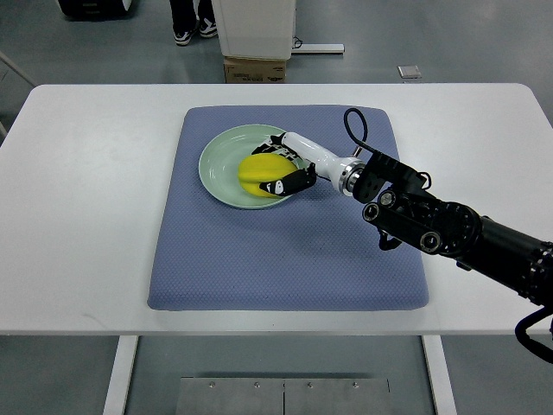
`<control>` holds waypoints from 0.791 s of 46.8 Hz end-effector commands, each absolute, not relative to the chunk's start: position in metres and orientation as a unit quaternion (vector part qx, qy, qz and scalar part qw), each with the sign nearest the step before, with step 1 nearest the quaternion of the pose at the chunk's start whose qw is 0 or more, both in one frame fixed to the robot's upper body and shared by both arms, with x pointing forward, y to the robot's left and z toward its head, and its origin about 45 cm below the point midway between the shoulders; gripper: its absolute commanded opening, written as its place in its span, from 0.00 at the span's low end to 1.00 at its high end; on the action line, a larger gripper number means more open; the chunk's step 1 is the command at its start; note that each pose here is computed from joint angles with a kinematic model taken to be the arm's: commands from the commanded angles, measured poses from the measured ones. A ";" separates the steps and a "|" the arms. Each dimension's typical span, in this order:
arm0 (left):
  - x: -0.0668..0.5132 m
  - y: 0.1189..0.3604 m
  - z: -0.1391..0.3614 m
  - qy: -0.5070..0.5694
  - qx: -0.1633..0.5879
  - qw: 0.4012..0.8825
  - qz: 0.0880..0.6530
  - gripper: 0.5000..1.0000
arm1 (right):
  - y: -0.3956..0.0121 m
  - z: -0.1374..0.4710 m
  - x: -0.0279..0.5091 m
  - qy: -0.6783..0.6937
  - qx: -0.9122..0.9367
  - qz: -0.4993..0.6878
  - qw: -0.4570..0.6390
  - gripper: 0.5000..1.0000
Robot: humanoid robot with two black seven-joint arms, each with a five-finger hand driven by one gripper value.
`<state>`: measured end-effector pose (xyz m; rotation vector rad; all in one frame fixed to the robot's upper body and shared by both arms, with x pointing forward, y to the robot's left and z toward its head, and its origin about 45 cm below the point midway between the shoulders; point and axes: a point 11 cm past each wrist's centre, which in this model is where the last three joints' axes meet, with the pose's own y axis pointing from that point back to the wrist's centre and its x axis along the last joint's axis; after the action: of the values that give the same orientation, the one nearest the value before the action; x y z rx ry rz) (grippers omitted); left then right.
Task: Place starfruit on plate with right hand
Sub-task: 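Lower the starfruit onto the green plate and open the right hand, then raise the open right hand away from the plate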
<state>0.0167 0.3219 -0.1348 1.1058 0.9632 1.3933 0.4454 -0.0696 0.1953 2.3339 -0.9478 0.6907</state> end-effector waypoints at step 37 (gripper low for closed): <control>0.017 0.322 -0.135 0.404 0.463 0.530 0.584 1.00 | -0.086 0.239 0.474 -0.456 0.860 0.158 0.163 1.00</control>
<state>0.0167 0.3219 -0.1348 1.1056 0.9634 1.3936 0.4703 -0.0804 0.2367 2.4486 -1.2460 0.5000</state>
